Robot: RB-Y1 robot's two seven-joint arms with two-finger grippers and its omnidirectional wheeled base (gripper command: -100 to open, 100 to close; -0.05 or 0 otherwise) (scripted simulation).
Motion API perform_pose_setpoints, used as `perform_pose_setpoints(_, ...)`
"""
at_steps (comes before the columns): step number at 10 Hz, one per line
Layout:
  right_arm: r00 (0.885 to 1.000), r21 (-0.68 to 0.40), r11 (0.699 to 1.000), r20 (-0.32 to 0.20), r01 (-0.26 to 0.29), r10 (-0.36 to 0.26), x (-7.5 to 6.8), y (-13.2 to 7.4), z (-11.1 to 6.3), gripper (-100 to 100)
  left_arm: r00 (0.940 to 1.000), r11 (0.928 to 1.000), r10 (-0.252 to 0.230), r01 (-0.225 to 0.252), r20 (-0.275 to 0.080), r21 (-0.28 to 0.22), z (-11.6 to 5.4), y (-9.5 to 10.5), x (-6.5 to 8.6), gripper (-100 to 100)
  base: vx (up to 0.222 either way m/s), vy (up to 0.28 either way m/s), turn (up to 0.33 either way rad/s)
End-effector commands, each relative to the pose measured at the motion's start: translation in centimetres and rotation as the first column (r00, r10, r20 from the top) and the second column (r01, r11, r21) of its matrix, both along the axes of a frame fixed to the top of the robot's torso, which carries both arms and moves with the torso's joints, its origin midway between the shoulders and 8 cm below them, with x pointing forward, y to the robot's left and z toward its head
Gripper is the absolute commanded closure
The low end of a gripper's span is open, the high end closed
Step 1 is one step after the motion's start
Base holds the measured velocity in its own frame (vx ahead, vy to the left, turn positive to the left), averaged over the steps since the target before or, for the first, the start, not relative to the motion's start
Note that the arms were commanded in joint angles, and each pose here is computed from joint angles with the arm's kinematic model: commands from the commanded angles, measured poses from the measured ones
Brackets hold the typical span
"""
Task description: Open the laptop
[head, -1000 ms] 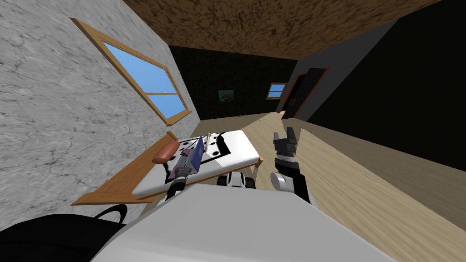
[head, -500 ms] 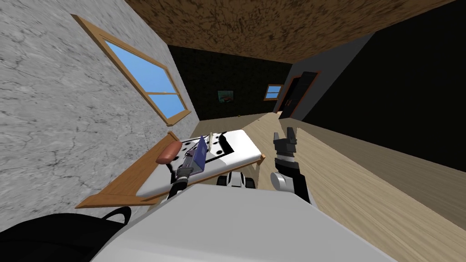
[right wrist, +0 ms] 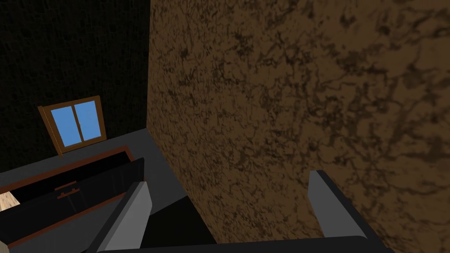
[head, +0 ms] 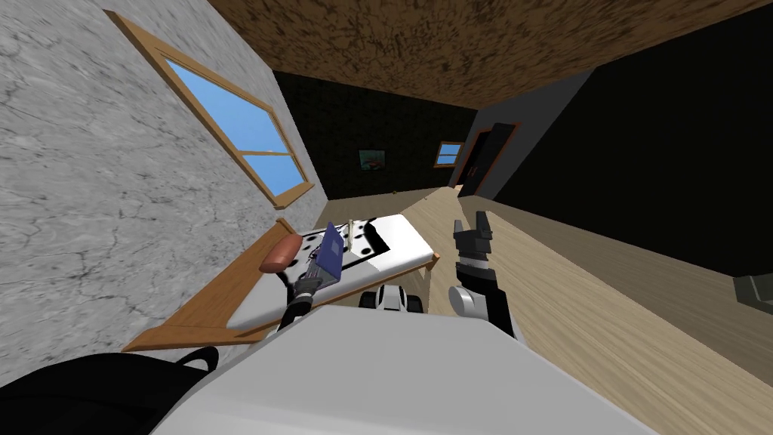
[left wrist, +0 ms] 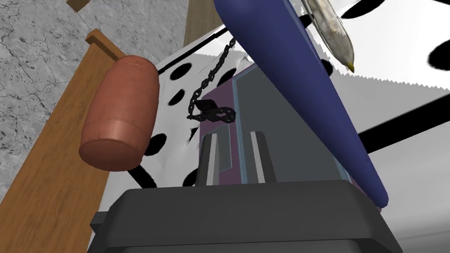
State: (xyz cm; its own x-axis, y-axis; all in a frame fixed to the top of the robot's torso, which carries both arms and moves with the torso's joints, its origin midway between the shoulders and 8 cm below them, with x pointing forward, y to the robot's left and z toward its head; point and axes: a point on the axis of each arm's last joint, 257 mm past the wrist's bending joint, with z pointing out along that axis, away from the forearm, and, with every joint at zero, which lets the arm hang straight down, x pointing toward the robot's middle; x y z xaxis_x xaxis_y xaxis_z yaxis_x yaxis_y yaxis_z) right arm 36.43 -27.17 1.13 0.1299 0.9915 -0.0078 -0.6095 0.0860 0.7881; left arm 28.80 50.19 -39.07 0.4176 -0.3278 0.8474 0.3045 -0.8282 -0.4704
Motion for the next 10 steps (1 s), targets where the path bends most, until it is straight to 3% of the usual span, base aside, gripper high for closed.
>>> perform_pose_setpoints(1,1.0,0.0,1.0,0.0,0.0,0.0,0.0,0.0,0.0,0,0.9977,0.9953,-0.066,0.067,-0.016,0.071,1.2,-0.3,1.4,-100,-0.052,-0.204,-0.095)
perform_pose_setpoints(4,1.0,0.0,1.0,0.0,0.0,0.0,0.0,0.0,0.0,0,0.9905,0.9792,-0.129,0.135,-0.048,0.152,2.6,-0.1,2.7,-100,-0.042,-0.228,-0.109)
perform_pose_setpoints(6,1.0,0.0,1.0,0.0,0.0,0.0,0.0,0.0,0.0,0,0.9894,0.9726,-0.125,0.137,-0.074,0.188,3.4,1.7,2.8,-100,0.024,-0.185,-0.097)
perform_pose_setpoints(10,1.0,0.0,1.0,0.0,0.0,0.0,0.0,0.0,0.0,0,0.9956,0.9804,-0.034,0.05,-0.087,0.19,4.6,5.8,1.2,-100,0.082,-0.055,0.049)
